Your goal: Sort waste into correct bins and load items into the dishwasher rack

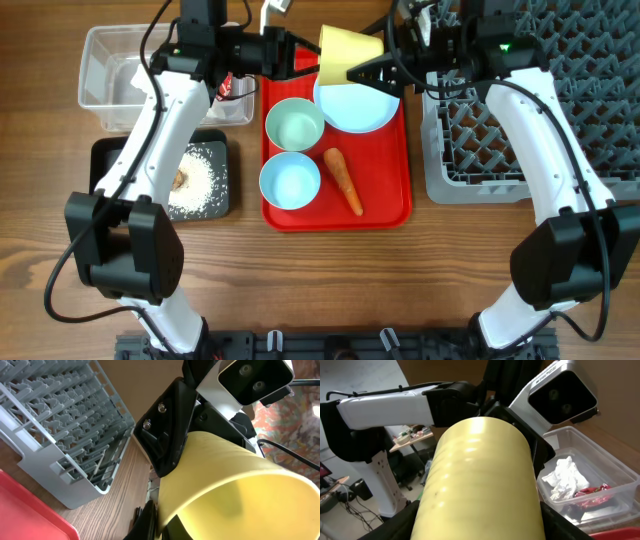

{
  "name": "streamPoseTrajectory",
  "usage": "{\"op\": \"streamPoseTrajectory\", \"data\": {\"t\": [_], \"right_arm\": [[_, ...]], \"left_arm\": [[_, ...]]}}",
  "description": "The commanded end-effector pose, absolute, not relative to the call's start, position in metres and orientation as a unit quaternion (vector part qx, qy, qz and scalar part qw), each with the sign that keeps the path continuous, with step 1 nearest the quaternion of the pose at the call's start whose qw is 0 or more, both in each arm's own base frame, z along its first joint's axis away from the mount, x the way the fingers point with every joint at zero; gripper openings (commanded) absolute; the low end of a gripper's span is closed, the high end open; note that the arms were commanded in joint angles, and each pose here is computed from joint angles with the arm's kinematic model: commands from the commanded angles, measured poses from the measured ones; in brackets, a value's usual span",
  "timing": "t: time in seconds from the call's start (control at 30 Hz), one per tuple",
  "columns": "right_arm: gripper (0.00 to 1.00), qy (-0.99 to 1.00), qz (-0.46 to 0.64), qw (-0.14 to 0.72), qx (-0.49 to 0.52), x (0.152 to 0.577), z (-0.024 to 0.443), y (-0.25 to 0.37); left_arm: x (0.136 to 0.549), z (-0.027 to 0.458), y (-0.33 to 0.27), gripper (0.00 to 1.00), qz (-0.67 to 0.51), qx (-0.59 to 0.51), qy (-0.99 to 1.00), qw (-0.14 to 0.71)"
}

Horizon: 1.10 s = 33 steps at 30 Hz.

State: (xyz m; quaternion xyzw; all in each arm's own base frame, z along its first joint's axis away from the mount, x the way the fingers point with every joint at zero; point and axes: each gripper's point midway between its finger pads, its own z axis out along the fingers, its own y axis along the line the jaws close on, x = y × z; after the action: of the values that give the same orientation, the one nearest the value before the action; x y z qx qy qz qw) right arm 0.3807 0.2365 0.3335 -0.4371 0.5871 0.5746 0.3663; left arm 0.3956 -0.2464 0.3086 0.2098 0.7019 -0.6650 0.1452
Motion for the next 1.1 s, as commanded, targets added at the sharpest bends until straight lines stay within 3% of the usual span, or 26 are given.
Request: {"op": "streamPoseTrajectory", "data": {"t": [0.0,0.1,0.23,0.43,1.07], "right_arm": [[0.63,0.58,0.58,0.362,-0.442,0.383,0.328,0.24],[0.61,0.581,0.58,0.362,-0.442,0.383,0.328,0.24],[0.59,0.581,0.58,0.363,-0.441,0.383,0.328,0.24],[0.59,0.588,0.577,0.366,-0.432,0.388,0.327,0.231],[0.6,0.629,0.557,0.388,-0.377,0.411,0.32,0.176]], "left_arm": [[0.397,0.309,-0.246,0.04,-0.665,0.213,0.7,0.148],[0.398,0.308,-0.246,0.05,-0.664,0.212,0.701,0.15],[0.399,0.308,-0.246,0.18,-0.663,0.212,0.702,0.15],[0.398,0.308,-0.246,0.12,-0.664,0.212,0.702,0.15],[0.399,0.308,-0.246,0.16,-0.663,0.212,0.702,0.15]]}}
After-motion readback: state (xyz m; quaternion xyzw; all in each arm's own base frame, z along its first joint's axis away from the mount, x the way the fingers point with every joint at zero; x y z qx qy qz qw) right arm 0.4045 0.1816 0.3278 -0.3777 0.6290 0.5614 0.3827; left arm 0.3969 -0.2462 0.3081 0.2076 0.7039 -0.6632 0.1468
